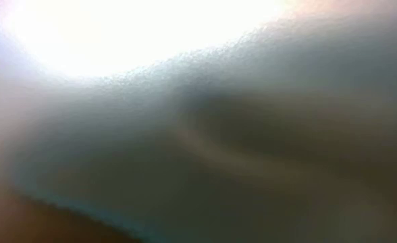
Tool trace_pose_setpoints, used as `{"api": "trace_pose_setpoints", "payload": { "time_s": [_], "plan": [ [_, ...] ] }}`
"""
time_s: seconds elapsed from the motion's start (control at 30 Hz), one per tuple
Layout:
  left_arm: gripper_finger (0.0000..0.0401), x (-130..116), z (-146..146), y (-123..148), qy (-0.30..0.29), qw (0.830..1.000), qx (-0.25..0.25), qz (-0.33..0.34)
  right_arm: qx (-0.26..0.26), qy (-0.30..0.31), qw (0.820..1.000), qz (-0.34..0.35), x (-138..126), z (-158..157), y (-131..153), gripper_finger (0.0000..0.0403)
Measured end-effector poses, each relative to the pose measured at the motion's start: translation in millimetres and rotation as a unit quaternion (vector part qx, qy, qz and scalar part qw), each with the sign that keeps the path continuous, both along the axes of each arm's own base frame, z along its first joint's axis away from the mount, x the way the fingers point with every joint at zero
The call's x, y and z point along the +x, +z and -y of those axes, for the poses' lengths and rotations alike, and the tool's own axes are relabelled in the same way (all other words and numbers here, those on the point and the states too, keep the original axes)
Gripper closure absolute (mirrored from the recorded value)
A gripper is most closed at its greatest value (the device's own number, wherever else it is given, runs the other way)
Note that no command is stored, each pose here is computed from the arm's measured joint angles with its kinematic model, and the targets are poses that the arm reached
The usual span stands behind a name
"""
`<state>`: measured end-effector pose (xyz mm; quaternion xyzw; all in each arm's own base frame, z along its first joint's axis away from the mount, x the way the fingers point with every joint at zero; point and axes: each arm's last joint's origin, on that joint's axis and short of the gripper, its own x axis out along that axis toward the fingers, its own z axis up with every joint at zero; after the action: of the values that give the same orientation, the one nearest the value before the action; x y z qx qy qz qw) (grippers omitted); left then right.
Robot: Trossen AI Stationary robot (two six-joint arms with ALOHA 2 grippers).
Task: Sort microfiber towel by color & place in baskets
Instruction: Put the right blue microfiber towel into the orange bin
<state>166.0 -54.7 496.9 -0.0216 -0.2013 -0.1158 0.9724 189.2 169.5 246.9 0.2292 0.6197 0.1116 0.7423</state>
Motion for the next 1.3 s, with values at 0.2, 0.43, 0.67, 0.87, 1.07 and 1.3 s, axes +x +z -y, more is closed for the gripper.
{"api": "trace_pose_setpoints", "payload": {
  "time_s": [0.2,0.43,0.67,0.87,1.07,1.3],
  "plan": [
    [0.0236,-11.0,-3.8,4.0,0.004,1.000,0.004,0.014,-0.013,-0.028,0.991,0.132,3.1,4.6,49.3,0.0391],
    [0.0236,-24.4,-8.4,7.0,0.005,1.000,0.004,0.020,-0.020,-0.011,0.973,0.232,8.9,3.2,93.2,0.0391],
    [0.0236,-30.7,-10.6,8.9,0.005,1.000,0.001,0.027,0.007,0.019,0.943,0.332,15.3,-1.9,127.7,0.0391],
    [0.0236,-31.5,-10.9,8.9,0.005,1.000,0.002,0.027,0.029,0.041,0.905,0.423,18.8,-5.0,154.3,0.0391],
    [0.0236,-31.4,-10.9,8.5,0.005,1.000,0.002,0.025,0.036,0.050,0.883,0.465,20.8,-6.7,163.4,0.0391],
    [0.0236,-31.5,-10.9,8.5,0.005,1.000,0.002,0.024,0.042,0.060,0.841,0.537,30.3,-14.4,172.3,0.0391]
  ]
}}
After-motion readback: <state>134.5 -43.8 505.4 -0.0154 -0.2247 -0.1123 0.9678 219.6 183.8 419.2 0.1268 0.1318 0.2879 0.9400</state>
